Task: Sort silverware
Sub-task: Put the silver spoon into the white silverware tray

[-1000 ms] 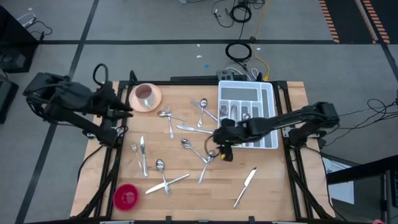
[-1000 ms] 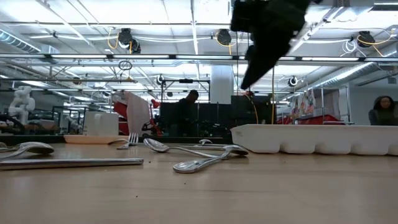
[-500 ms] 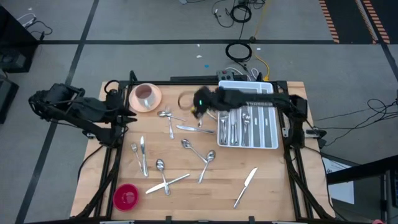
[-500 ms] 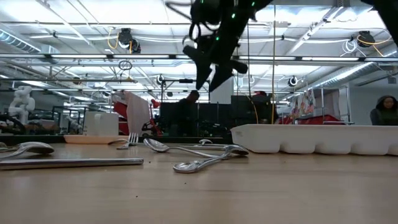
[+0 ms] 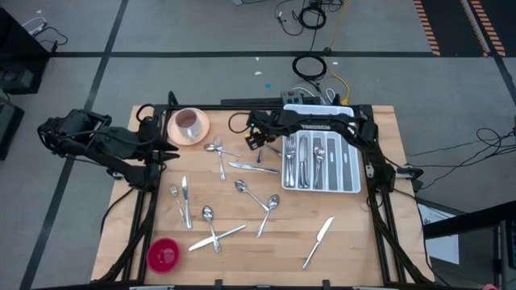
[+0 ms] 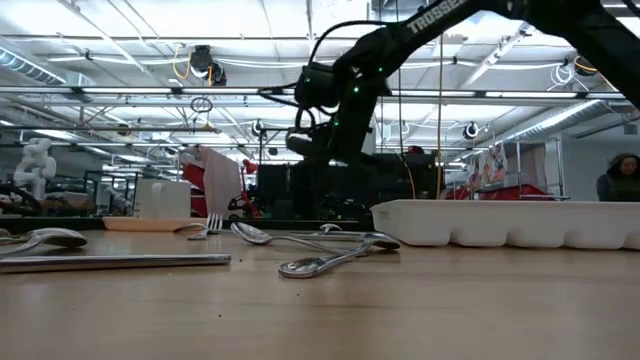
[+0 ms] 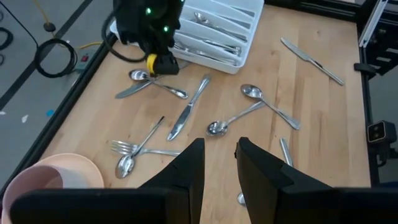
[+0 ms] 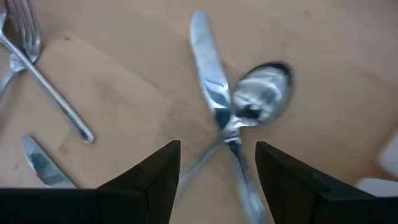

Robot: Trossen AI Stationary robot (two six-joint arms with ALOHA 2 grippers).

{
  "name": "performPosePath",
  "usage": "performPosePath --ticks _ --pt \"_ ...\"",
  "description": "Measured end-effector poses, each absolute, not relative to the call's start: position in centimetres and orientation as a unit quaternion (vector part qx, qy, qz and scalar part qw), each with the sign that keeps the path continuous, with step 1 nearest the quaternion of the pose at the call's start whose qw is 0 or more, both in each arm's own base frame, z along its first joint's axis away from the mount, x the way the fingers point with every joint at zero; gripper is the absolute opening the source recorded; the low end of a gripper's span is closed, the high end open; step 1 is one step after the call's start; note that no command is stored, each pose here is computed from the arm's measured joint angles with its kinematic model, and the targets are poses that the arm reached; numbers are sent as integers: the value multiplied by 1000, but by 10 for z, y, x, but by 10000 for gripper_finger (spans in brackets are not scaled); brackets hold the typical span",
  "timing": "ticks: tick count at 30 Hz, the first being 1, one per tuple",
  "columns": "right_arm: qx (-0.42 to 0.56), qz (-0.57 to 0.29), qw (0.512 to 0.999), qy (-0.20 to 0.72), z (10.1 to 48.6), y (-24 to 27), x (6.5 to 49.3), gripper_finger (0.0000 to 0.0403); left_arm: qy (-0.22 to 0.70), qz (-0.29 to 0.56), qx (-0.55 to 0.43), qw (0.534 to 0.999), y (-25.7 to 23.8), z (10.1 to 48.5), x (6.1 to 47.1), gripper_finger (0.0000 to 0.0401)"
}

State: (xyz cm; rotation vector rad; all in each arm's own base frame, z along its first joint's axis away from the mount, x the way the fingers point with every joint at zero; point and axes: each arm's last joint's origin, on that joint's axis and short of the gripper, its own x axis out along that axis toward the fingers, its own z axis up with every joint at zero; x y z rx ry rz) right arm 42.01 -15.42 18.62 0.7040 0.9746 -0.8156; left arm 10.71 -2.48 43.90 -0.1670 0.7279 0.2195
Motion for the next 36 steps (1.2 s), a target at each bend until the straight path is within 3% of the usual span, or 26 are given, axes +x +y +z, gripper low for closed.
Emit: performPosePath --ticks 20,25,31,36 --pt "414 -410 690 429 143 -167 427 195 357 97 -54 927 -24 439 105 96" --pt "428 -403 682 436 138 -172 426 139 355 95 -50 929 -23 440 103 96" --pt "413 -392 690 446 136 -172 426 26 354 89 -34 931 -22 440 101 96" --pt "412 -382 697 446 136 -172 428 7 355 89 -29 930 -22 440 100 96"
